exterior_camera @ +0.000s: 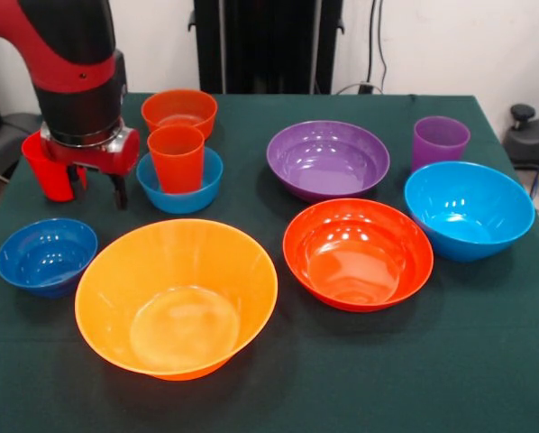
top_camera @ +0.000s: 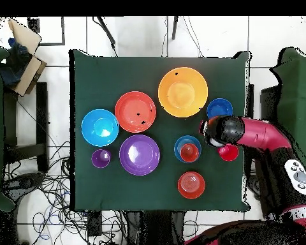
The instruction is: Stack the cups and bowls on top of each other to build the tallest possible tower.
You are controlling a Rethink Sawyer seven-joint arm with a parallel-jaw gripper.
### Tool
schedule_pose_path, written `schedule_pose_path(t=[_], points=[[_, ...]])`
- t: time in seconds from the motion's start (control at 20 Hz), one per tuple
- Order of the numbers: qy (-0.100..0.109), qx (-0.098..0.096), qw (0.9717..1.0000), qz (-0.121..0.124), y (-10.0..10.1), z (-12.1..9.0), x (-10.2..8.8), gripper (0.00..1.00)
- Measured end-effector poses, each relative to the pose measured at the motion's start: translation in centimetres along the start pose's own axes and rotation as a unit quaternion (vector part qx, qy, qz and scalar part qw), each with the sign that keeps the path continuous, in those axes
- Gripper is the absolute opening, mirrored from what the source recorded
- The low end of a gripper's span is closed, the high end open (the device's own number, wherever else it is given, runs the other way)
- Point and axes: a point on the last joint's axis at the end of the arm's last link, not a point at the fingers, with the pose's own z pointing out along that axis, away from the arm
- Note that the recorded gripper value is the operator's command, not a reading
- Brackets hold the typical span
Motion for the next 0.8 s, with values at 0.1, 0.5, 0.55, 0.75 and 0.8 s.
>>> schedule_pose_path(t=[0.1,0.5,0.55,0.75,0.8], points=[[-0.007,-0.003,0.9999,-0.008,0.0,0.0,-0.5,1.00],[-0.026,-0.027,0.9978,-0.055,0.9,0.9,-2.3,1.00],[-0.028,-0.030,0.9972,-0.063,1.1,1.0,-2.5,1.00],[-0.033,-0.043,0.9940,-0.095,2.6,1.6,-2.8,1.00],[-0.033,-0.045,0.9936,-0.098,2.8,1.7,-2.8,1.00]])
